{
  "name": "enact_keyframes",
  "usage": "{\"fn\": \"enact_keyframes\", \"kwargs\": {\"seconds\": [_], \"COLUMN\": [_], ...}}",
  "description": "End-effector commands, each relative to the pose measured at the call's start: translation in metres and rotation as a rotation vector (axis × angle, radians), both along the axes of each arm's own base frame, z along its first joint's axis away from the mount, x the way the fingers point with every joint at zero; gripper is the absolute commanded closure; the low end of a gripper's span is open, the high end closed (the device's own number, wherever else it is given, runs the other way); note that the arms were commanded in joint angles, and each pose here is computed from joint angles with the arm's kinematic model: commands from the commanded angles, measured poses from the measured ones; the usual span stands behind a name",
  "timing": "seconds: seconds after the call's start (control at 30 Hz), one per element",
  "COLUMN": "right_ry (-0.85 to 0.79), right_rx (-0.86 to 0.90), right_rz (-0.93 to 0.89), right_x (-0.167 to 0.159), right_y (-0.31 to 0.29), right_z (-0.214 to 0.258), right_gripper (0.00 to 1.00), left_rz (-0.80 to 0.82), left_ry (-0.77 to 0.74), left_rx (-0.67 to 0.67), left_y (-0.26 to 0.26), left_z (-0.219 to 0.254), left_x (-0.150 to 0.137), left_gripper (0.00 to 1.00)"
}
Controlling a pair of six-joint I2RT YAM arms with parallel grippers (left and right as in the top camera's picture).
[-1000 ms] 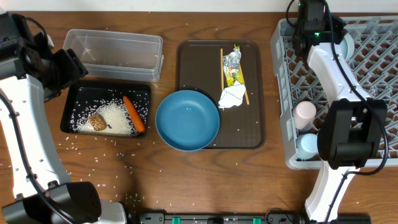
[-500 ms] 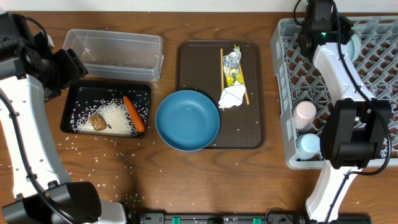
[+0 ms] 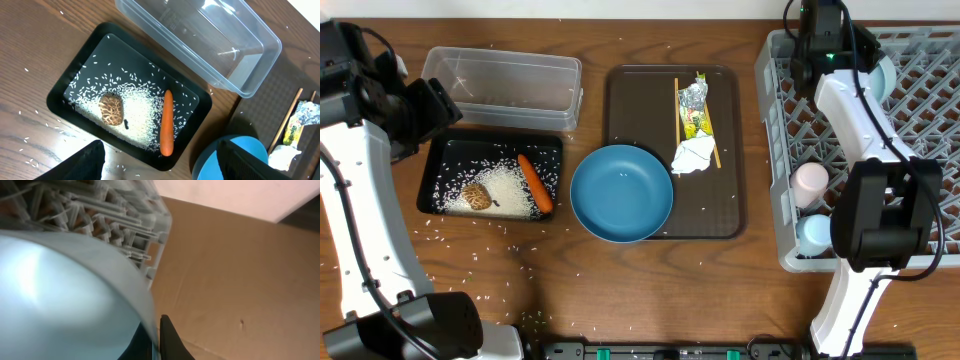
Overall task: Sort waste into correct bins and load items into the dishwasher rack
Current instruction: 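Lower the light blue bowl into the back of the rack, tilting it upright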
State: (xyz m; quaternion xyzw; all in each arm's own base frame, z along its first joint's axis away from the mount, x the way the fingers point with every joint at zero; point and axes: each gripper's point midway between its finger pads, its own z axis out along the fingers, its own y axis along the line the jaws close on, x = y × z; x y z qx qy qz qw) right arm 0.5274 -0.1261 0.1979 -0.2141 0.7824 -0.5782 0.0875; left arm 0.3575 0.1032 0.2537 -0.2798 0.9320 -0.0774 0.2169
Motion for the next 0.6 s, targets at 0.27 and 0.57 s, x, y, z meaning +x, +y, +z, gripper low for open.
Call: {"fn": "enact_keyframes", "kwargs": {"seconds": [0.27,0.57], "right_ry": [-0.098,-0.106], "right_rx": [-0.139,-0.121], "right_rz": [-0.09,-0.086], "right_x": [0.003,0.004], "right_y": [-0.021,-0.029], "right_z": [0.039,0.036], "right_gripper": [0.99,0.99], "left_rz": [0.01,0.01], "left_ry": [0.014,0.014], "left_rx": [-0.021,-0.021], "left_y": [-0.001,-0.001], "left_z": [-0.006,-0.006], "left_x": [0.001,0.001], "left_gripper": [0.27,0.27]}}
